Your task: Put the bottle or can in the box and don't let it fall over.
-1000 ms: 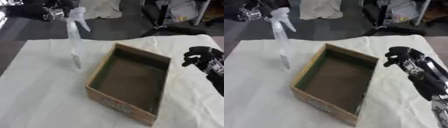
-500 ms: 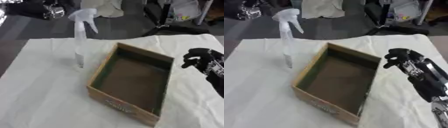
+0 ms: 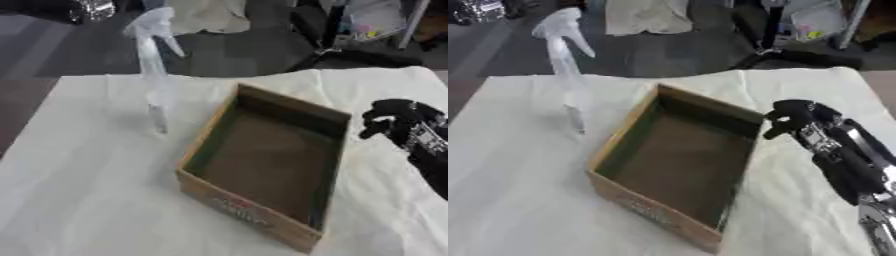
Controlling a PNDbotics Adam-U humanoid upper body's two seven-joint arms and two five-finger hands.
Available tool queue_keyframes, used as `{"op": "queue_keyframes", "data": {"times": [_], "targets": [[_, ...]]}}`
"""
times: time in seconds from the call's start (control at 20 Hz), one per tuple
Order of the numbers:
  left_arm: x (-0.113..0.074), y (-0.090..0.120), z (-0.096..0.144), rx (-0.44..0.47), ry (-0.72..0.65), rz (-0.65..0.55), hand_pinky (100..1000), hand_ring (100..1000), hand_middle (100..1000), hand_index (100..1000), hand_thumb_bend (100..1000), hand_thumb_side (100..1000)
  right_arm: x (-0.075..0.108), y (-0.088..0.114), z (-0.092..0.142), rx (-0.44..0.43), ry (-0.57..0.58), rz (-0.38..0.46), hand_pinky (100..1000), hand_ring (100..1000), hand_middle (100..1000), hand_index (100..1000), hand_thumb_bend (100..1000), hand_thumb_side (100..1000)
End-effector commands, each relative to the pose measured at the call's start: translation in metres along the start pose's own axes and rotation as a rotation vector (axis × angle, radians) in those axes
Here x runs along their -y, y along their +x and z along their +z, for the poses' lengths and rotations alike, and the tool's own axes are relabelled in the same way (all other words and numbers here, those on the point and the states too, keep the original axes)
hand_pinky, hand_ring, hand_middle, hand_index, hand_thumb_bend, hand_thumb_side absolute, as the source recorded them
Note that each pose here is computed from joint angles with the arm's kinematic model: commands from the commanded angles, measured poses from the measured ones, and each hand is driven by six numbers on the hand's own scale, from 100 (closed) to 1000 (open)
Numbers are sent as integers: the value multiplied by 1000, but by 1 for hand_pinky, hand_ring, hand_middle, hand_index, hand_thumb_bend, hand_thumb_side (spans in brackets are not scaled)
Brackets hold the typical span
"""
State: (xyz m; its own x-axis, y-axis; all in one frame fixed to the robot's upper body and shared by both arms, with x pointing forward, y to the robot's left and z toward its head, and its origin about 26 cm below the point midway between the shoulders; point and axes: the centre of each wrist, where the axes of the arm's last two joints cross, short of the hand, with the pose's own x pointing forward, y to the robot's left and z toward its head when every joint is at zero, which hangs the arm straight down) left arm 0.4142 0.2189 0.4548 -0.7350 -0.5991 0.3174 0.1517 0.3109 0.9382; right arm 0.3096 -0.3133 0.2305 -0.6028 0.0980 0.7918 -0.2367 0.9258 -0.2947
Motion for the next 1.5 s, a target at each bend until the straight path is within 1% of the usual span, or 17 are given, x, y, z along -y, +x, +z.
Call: {"op": "queue_keyframes", "data": {"times": [0.05,0.45,0.7,0.8,0.85,1.05,1.5], "targets": [[-19,8,12,-2,56,-37,981,765,825,835,100,510,5,6,0,12,-4,25,938,627,685,770,100,563],[-13,2,9,-11,78,-44,1000,786,833,839,100,484,3,6,-2,15,4,23,939,626,684,769,100,569],[-8,-7,8,-27,70,-38,1000,792,836,839,100,508,3,8,-4,25,7,19,939,626,684,768,100,569],[-7,-10,8,-24,63,-27,1000,803,839,839,120,526,1,9,-6,33,15,14,939,626,684,768,100,569],[-7,-11,8,-23,61,-22,1000,799,838,839,147,550,1,10,-7,36,17,11,939,625,683,768,100,569],[-8,-14,10,-20,69,-12,1000,798,835,832,199,580,0,9,-8,36,17,5,939,624,682,767,100,571],[-5,-16,7,-10,79,-1,1000,805,839,833,203,591,0,10,-8,37,22,3,939,623,680,766,100,576]]}}
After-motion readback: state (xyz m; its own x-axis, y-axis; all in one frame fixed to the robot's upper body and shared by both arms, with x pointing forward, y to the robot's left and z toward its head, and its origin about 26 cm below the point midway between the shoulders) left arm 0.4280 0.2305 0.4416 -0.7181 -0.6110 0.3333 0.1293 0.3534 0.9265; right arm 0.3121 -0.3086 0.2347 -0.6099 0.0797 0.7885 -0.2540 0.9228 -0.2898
